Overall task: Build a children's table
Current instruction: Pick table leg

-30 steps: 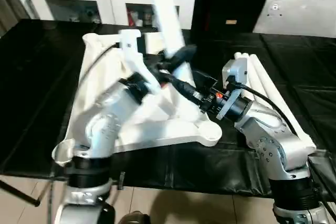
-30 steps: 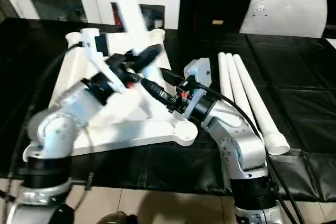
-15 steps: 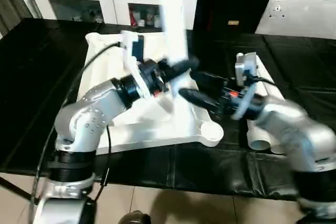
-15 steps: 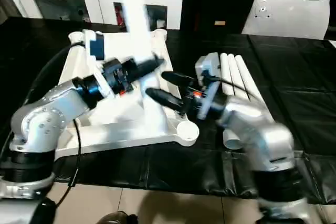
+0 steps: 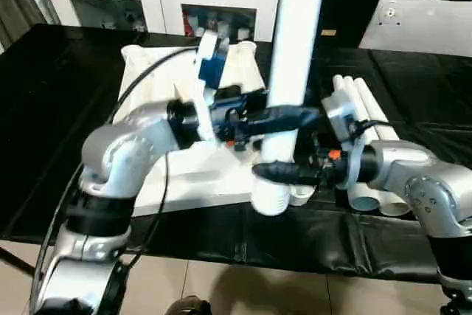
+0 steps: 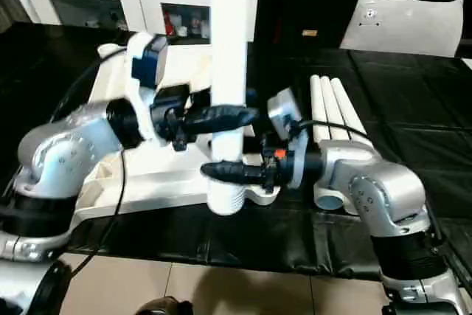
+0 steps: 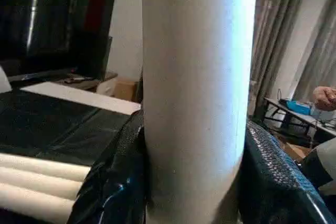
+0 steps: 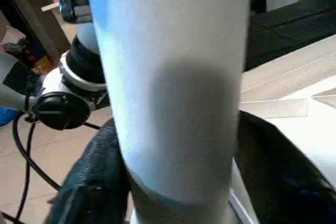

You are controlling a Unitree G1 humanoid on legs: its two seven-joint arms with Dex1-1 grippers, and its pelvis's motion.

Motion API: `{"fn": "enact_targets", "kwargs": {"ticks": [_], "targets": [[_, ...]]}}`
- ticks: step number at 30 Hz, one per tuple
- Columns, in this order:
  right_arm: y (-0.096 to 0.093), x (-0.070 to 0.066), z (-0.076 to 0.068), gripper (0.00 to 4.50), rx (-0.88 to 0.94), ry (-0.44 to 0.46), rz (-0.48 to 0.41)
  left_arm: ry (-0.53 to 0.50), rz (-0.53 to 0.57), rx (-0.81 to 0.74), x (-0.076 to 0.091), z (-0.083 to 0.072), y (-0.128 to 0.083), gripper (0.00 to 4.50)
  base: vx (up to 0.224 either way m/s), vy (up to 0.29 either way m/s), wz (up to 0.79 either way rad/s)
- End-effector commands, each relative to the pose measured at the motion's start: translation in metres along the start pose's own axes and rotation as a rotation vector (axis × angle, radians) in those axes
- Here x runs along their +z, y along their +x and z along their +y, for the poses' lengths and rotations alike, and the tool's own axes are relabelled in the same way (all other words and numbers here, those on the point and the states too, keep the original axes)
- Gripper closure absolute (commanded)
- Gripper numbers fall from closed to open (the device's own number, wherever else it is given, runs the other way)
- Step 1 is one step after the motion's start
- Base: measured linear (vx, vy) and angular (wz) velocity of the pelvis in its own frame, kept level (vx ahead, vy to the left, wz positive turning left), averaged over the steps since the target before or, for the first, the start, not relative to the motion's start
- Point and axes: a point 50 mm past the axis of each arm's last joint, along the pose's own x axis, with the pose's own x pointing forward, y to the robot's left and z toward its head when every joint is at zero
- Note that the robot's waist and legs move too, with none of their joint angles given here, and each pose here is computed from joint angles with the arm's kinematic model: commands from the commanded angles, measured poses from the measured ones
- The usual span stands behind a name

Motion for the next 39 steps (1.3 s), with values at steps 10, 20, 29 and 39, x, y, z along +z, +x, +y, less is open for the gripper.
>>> {"fn": "enact_targets", "kwargs": {"ticks": [10,20,29,39], "targets": [[-0.002,0.000,-0.001,2.56,-0.012,-0.001,0.042,0.032,-0.007,-0.076,0.007,-0.002,0.005,2.62,0.000,0.000,0.00],[0.000,-0.001,-0.002,2.56,-0.030,-0.005,0.033,0.022,-0.005,-0.006,0.004,0.004,0.003,2.62,0.000,0.000,0.00],[0.003,0.003,-0.010,2.57,-0.132,-0.042,-0.028,0.003,-0.065,0.027,0.009,0.003,0.000,1.59,0.000,0.000,0.00],[0.011,0.006,-0.031,2.57,-0.410,-0.098,-0.127,0.090,-0.028,0.346,-0.002,0.013,-0.008,0.95,0.000,0.000,0.00]]}}
